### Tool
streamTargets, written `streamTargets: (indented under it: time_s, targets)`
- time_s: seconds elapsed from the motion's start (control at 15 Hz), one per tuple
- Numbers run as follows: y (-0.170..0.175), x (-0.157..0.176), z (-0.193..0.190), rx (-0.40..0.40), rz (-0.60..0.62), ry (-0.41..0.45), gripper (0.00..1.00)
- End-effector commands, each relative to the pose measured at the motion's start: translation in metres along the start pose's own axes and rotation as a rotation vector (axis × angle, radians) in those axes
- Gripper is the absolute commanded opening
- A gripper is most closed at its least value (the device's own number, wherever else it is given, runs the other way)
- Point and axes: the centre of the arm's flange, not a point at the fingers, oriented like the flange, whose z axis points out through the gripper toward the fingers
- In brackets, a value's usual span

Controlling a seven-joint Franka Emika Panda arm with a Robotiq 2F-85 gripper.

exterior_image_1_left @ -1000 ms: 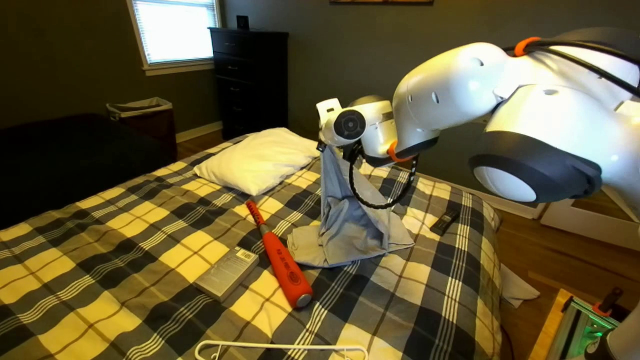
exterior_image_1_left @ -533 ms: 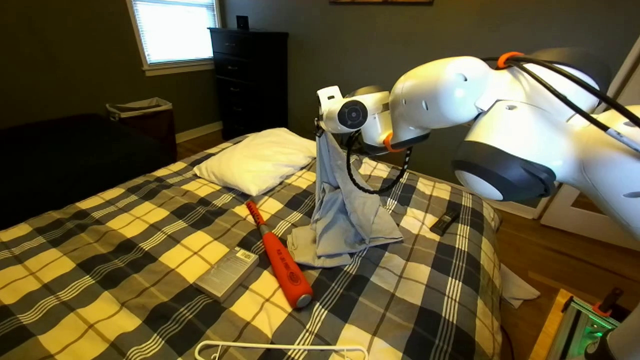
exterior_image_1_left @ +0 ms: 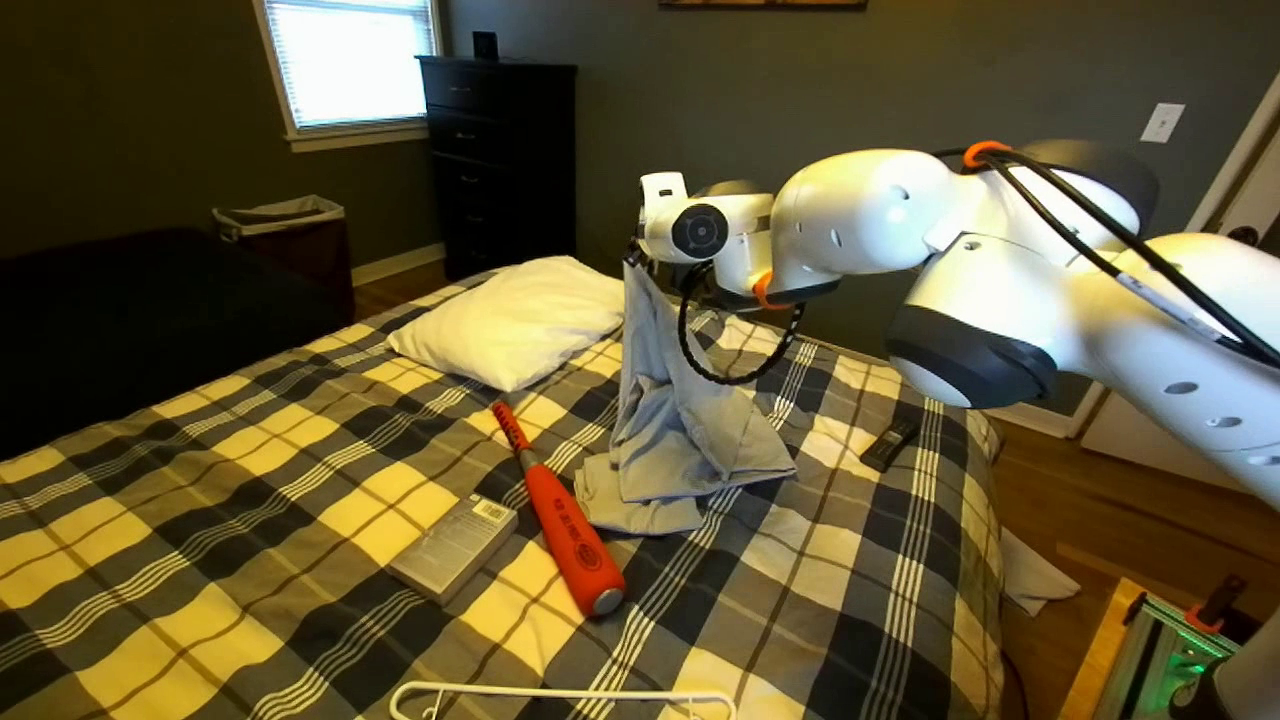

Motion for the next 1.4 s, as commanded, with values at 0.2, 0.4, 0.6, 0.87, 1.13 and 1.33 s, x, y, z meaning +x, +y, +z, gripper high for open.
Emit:
streamTargets:
  time_s: [0.2, 0.4, 0.6, 0.87, 1.13, 1.33]
  targets:
    - [-0.010, 0.003, 0.043, -0.012, 0.099, 0.011, 0.71]
    - [-0.009, 0.010, 0.002, -0.015, 0.014, -0.086, 0.95]
    - [-0.019, 0.013, -0.046, 0.078, -0.044, -0.132, 1.00]
    - [-0.036, -0.004, -0.091, 0.126, -0.108, -0.282, 1.00]
    - [-0.028, -0.047, -0.118, 0.064, -0.164, -0.489, 1.00]
    - [-0.024, -0.080, -0.132, 0.031, -0.188, -0.664, 1.00]
